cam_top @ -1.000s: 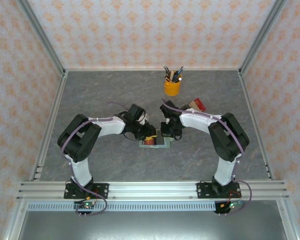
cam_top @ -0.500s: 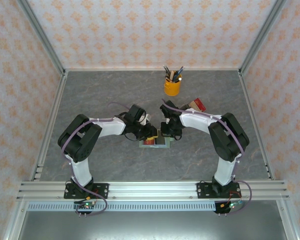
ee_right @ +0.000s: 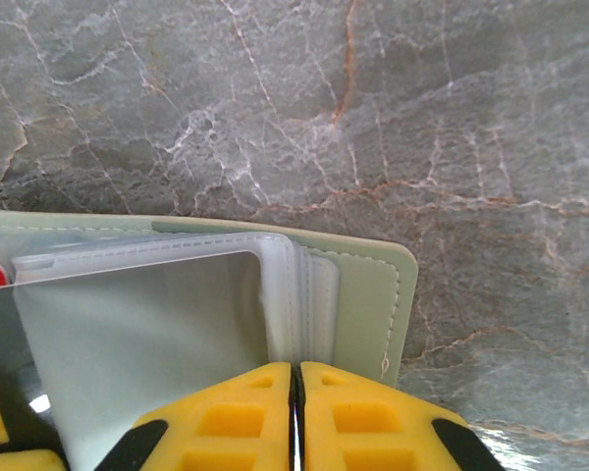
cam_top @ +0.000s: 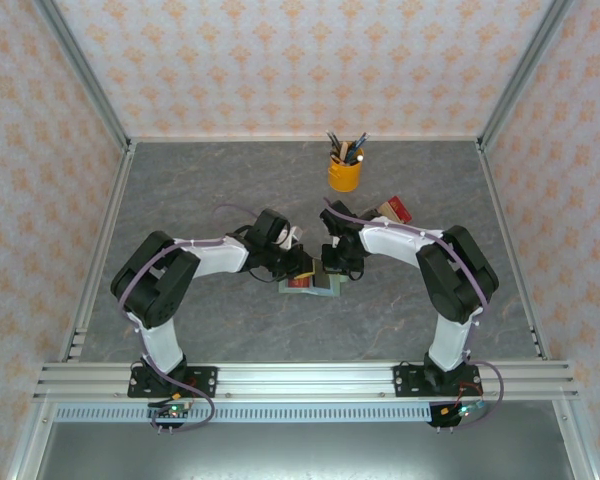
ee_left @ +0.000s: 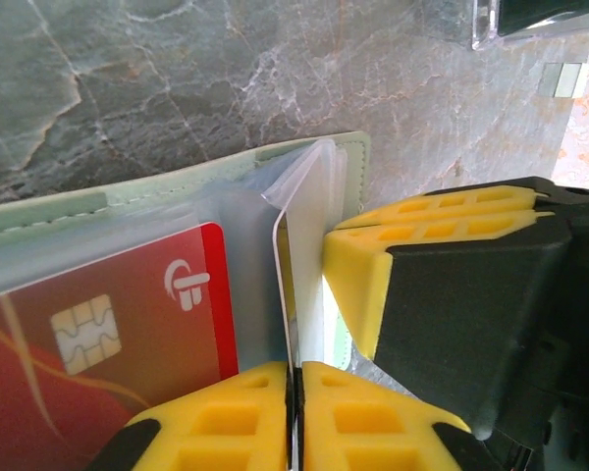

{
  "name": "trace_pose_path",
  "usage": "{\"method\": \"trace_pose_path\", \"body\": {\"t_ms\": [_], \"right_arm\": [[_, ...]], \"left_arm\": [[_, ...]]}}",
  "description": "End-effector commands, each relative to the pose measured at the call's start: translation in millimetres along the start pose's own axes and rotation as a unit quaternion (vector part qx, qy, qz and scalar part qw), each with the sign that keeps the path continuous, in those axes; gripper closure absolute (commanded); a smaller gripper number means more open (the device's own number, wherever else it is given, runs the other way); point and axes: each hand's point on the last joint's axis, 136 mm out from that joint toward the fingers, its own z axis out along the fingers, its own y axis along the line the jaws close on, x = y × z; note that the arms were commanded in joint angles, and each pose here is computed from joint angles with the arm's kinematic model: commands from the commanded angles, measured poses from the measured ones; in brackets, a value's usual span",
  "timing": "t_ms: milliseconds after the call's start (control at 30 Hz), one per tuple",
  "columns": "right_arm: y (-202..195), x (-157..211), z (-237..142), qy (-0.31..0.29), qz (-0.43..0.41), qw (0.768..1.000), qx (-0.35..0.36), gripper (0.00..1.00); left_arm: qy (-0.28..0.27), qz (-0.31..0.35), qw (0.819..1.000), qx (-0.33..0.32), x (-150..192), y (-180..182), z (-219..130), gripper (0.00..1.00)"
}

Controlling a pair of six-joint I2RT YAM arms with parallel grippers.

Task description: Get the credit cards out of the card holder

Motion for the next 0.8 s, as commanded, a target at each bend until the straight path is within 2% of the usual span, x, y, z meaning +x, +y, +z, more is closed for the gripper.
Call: {"method": "trace_pose_path", "body": {"t_ms": [0,200,500,633,767], "right_arm": [[-42,25,34,0.045,0.009,0.995,0.083,0.89],[-43,23,33,0.042,0.008,0.995,0.086,0.89],[-36,15,23,0.028,0.008,0.997,0.076,0.89],[-15,0,0,-0.002,-0.001,0.999,0.035,0.87],[14,-17,-41,-0.056,-0.014,0.998,-0.029,0.81]], "left_arm": [[-0.010,0.024,0.999,0.025,-2,-14,-13,0.92],[-0.016,0.011,1.000,0.009,-5,-4,-19,1.00],[-0.025,0.018,0.999,-0.039,-3,12,-46,1.00],[-0.038,0.027,0.996,-0.070,-3,21,-68,1.00],[-0.059,0.031,0.996,-0.066,-6,16,-89,1.00]]}}
